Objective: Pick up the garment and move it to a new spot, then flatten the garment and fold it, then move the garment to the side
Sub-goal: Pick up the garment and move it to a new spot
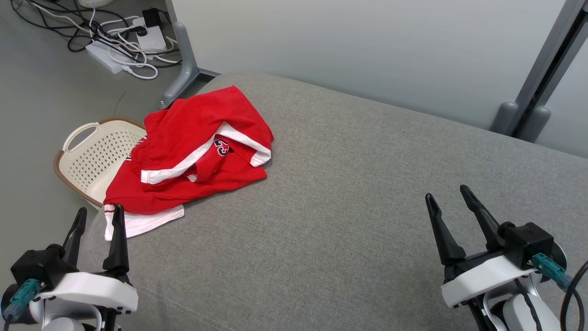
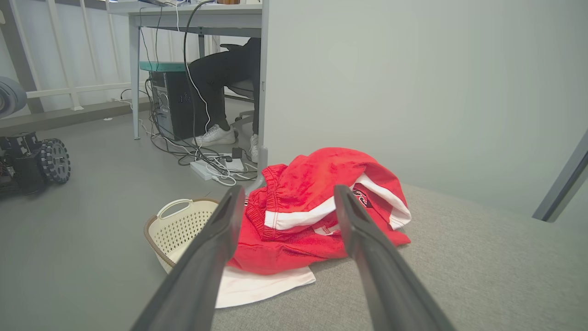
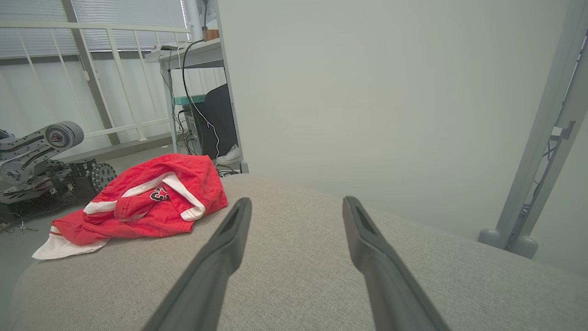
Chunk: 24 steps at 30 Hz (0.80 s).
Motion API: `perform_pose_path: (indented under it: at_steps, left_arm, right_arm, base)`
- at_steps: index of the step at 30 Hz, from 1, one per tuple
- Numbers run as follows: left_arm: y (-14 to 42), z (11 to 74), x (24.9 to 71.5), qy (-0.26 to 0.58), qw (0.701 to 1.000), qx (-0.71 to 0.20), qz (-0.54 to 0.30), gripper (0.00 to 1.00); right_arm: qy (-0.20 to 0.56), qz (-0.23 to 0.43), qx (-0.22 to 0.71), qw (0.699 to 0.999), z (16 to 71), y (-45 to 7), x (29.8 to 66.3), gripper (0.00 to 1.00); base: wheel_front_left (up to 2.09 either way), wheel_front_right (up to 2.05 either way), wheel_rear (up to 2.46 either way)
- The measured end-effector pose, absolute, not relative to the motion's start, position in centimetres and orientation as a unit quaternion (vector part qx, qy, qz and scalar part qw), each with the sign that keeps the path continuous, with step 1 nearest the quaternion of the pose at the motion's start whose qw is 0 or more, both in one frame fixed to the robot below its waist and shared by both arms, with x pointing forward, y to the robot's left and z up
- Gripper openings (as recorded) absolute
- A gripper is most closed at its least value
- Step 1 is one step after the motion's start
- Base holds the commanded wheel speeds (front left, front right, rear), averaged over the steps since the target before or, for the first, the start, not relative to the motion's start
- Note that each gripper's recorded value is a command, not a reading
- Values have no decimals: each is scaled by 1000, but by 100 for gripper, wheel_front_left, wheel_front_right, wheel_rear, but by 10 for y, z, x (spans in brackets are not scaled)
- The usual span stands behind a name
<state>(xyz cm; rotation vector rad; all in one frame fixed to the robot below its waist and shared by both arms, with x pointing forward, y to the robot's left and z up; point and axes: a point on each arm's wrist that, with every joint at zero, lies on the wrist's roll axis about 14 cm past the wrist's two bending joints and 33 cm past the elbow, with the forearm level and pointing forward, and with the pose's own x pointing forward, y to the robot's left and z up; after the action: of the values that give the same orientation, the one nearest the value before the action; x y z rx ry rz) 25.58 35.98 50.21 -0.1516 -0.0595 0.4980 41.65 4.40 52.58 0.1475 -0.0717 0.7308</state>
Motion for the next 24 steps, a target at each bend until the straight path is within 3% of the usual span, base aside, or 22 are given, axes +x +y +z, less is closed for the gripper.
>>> perform_pose_path:
  at_steps: [24]
  left_arm:
    - [360, 503, 259, -23, 966, -77, 244, 100]
  right_arm:
    - [-37, 356, 76, 931, 527, 42, 414, 100]
  base:
    - [0, 0, 0]
